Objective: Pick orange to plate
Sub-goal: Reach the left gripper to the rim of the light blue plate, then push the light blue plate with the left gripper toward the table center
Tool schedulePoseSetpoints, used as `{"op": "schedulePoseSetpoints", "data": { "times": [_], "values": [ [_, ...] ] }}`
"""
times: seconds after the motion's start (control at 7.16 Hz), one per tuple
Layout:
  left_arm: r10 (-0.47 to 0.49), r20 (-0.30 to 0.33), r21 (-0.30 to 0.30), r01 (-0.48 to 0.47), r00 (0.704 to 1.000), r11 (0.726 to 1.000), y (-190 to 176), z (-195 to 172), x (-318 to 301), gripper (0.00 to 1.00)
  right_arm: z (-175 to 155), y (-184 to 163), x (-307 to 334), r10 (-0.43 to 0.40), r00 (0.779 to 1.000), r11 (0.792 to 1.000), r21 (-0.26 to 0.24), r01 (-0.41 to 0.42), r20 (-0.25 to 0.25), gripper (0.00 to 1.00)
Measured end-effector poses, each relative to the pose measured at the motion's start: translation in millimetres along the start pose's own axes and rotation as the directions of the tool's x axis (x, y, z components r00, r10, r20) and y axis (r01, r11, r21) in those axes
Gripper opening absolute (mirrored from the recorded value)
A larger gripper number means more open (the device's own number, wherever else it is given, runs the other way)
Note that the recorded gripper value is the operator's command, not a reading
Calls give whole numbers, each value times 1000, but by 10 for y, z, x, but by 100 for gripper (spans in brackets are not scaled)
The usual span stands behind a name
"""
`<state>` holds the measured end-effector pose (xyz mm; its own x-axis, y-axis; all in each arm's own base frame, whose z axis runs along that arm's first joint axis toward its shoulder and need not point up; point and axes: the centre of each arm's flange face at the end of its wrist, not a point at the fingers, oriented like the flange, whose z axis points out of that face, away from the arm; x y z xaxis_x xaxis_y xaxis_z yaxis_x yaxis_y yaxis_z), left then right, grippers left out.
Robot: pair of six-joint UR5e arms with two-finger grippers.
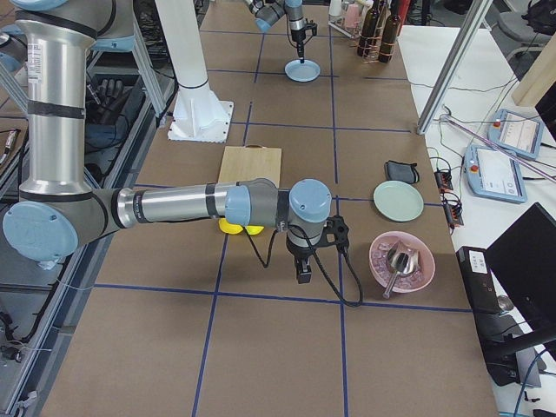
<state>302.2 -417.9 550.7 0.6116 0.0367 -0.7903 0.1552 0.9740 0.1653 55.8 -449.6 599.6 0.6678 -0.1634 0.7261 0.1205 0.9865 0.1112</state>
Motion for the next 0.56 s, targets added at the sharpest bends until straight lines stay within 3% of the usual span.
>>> {"op": "schedulePoseSetpoints", "data": {
  "times": [0.56],
  "values": [
    [34, -136, 66, -25, 990, 997, -285, -399, 842, 0, 1, 5, 0, 0, 1000, 1000, 0, 0, 0, 100]
  ]
}}
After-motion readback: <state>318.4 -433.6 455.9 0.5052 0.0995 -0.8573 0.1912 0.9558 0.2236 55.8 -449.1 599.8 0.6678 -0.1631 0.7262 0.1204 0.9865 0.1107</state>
